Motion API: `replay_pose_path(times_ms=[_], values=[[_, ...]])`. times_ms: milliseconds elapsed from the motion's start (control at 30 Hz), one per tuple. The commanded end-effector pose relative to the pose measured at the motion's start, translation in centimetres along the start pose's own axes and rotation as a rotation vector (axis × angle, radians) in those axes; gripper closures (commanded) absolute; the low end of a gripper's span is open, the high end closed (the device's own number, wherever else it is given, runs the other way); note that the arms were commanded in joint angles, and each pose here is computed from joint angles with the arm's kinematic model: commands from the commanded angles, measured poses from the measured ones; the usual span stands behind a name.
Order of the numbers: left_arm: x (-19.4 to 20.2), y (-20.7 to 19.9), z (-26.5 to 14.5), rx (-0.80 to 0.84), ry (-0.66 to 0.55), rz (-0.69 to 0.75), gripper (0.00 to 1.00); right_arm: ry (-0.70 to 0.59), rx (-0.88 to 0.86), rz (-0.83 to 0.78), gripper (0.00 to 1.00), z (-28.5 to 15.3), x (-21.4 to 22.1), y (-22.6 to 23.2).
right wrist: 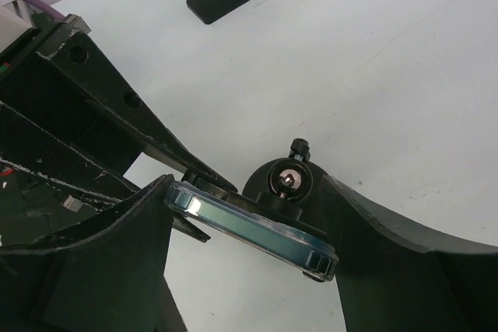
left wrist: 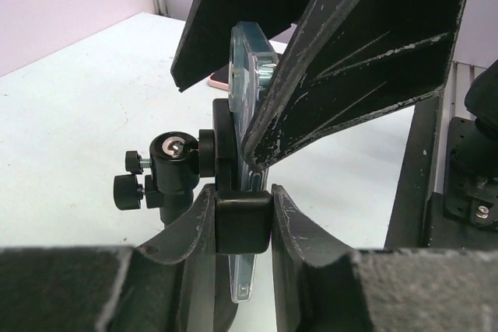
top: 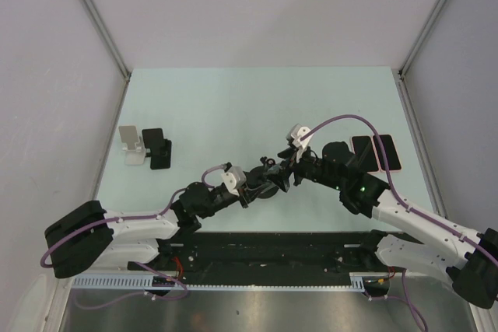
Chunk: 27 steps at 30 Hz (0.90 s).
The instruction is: Remove the phone from the phone stand
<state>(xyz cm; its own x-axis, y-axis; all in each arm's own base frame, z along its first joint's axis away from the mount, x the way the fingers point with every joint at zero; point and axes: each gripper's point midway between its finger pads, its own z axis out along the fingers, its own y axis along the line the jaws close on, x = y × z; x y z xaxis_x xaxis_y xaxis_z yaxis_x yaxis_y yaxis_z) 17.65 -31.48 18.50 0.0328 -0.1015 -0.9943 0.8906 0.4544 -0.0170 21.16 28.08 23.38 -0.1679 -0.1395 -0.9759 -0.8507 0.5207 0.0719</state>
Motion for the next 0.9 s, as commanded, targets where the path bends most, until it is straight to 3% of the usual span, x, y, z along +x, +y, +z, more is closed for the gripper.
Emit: replay_pose_path(times_ms=[0, 100, 167, 333, 867], values=[[0.2, 0.4, -0.6, -0.042, -0.007, -0.063, 1.00, -0.185, 0.270, 0.003, 0.43, -1.8, -6.2, -4.6], [-0.1, 0.4, -0.1, -0.050, -0.011, -0.100, 1.00, -0.211, 0.292, 0.054, 0.10, -1.9, -6.6, -3.5], [-0.2, 0.4, 0.2, -0.062, -0.014, -0.118, 1.00, -0.223, 0.358, 0.094, 0.02, -2.2, -6.6, -3.8], [-0.6, 0.4, 0.5, -0.084, -0.023, -0.134, 1.00, -0.186, 0.482, 0.115, 0.00, -1.6, -5.0, -3.8], [-1.0, 1.0, 0.2, -0.154, -0.047, -0.203, 1.00, -0.103, 0.472, 0.150, 0.00, 1.5, -0.6, -1.7]])
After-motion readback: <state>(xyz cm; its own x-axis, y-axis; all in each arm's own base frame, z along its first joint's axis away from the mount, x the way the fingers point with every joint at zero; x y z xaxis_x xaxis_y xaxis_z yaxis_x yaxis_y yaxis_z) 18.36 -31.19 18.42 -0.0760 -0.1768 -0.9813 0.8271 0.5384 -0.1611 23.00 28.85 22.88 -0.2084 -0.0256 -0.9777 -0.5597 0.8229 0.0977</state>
